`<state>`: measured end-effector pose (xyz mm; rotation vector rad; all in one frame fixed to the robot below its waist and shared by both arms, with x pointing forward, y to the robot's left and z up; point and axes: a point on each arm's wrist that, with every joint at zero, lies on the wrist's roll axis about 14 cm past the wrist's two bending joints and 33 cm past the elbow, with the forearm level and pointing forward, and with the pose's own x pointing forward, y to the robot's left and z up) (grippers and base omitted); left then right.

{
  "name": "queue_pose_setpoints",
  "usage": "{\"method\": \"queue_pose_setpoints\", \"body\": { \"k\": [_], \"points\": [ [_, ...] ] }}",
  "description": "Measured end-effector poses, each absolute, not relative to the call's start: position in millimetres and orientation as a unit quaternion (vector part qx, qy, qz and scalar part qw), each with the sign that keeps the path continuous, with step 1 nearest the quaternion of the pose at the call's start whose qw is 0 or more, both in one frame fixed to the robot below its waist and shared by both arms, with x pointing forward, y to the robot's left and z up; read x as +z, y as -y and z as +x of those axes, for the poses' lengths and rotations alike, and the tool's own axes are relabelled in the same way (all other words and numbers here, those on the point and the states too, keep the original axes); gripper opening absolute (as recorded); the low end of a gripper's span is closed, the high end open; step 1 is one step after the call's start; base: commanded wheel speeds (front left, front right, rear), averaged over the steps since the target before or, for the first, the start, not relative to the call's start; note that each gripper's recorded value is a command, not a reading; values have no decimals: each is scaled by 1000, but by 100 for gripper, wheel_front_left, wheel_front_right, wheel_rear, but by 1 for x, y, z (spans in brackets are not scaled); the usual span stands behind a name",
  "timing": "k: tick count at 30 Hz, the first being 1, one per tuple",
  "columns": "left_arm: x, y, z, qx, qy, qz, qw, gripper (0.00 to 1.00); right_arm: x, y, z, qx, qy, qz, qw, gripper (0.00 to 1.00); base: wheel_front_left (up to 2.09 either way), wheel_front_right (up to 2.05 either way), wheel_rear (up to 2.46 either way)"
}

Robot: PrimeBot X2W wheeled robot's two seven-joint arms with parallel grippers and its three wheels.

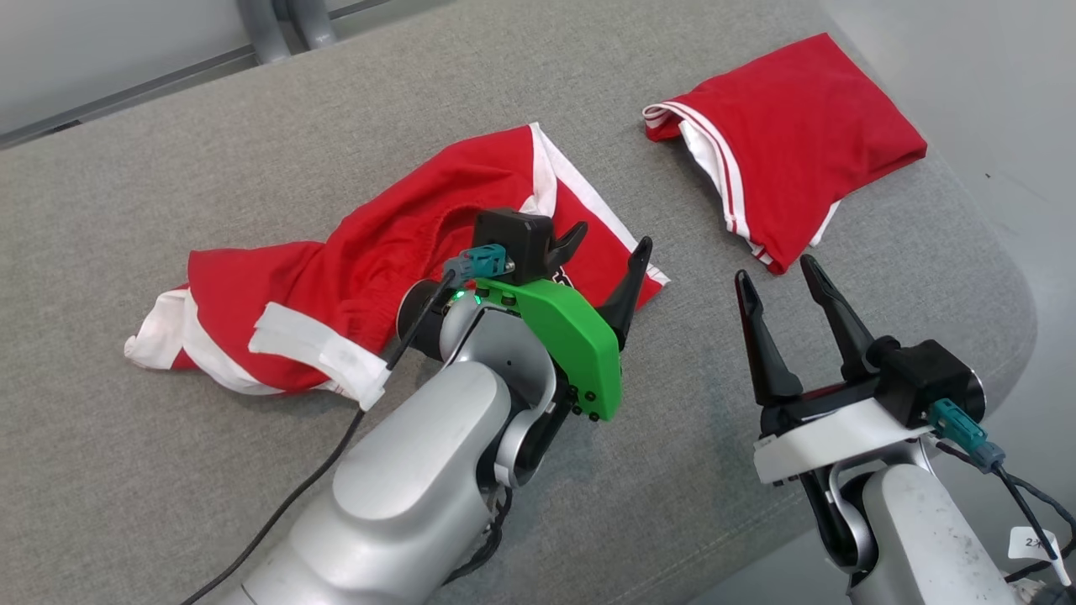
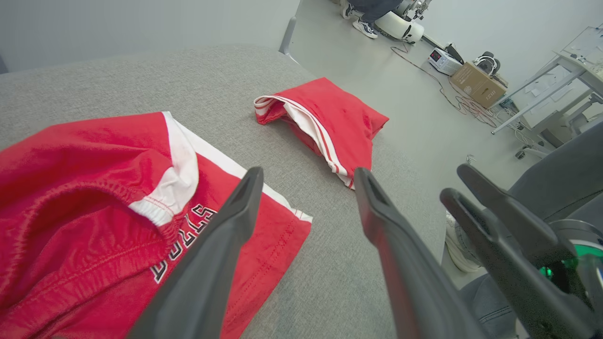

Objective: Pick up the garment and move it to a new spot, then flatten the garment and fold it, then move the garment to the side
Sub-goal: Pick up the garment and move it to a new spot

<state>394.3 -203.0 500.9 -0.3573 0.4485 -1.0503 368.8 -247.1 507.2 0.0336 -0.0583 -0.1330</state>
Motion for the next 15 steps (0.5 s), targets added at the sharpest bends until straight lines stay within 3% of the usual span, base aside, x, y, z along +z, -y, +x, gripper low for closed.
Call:
{"method": "queue_pose_setpoints", "body": {
  "k": [8,15],
  "points": [
    [477,180,432,-466,-180,-104,860,100,499,251,372,-73,18,17,997,100,0,0,0],
    [448,176,450,-461,-195,-40,865,100,492,249,379,-70,10,24,997,100,0,0,0]
  ]
}}
